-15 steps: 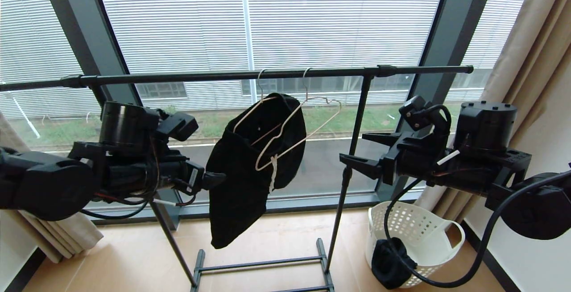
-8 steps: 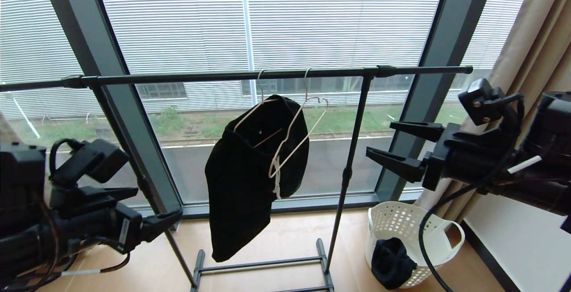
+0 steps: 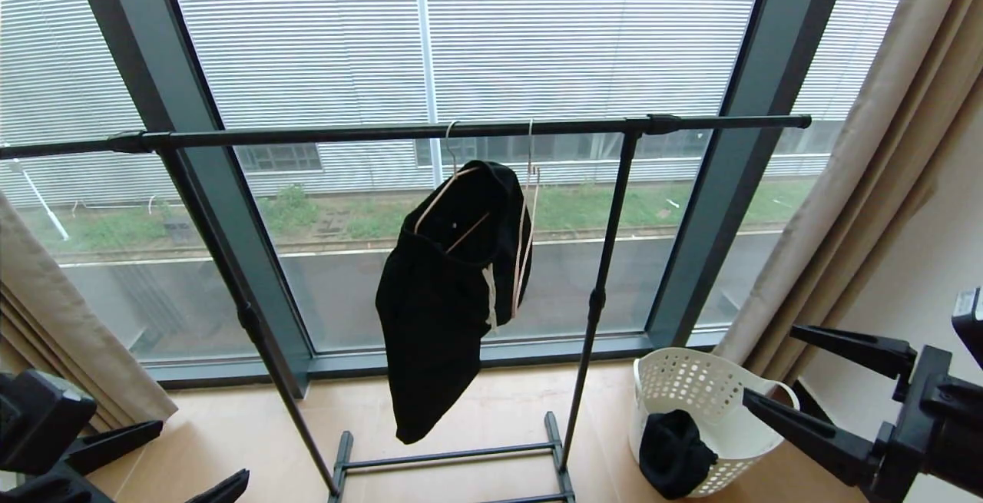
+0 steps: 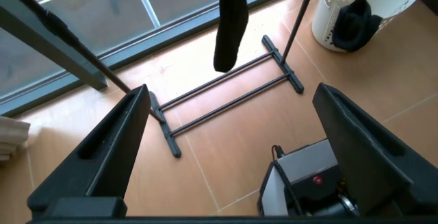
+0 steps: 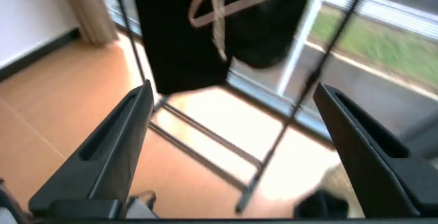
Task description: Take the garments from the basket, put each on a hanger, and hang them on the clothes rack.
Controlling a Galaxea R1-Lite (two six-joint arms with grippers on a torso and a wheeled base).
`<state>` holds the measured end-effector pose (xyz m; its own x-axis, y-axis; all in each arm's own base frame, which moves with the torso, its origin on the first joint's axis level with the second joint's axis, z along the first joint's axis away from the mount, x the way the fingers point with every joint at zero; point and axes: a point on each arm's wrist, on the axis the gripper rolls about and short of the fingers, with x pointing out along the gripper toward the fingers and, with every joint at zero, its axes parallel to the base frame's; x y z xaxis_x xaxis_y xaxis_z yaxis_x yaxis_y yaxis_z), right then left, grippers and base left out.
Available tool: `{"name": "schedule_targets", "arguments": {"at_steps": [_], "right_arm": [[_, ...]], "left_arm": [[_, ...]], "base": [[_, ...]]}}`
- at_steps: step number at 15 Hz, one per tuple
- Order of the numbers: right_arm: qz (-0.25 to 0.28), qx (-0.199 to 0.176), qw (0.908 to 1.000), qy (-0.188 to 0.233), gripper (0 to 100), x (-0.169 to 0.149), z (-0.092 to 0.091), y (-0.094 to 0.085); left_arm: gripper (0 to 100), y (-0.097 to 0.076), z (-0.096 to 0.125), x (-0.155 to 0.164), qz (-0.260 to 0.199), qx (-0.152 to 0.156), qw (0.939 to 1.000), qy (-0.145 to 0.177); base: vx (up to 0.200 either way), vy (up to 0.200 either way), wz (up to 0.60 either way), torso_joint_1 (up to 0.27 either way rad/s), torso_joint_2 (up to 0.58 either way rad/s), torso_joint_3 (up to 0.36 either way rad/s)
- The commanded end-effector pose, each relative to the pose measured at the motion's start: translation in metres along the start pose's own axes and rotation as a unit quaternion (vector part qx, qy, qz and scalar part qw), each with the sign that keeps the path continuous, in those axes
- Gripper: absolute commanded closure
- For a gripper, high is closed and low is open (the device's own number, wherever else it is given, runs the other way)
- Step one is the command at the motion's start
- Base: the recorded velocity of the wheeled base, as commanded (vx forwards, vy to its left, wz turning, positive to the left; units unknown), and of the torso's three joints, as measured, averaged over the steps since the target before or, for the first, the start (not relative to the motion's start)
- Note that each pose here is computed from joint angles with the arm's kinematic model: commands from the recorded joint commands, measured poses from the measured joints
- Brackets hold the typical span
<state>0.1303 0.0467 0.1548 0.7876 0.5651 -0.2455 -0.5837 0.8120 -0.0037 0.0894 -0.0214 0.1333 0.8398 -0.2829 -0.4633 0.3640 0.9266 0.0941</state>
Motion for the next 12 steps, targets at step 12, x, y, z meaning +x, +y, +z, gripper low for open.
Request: {"name": "schedule_targets", "arguments": {"at_steps": [12], "right_arm": [[-0.148, -0.032, 0.9884, 0.013, 0, -0.116, -0.104, 0.041]], "left_arm": [[0, -0.015, -0.077, -0.045, 0.053, -0.030, 0.9968, -0.051]], "base": [[0.000, 0.000, 0.00, 0.000, 0.00, 0.000]]}}
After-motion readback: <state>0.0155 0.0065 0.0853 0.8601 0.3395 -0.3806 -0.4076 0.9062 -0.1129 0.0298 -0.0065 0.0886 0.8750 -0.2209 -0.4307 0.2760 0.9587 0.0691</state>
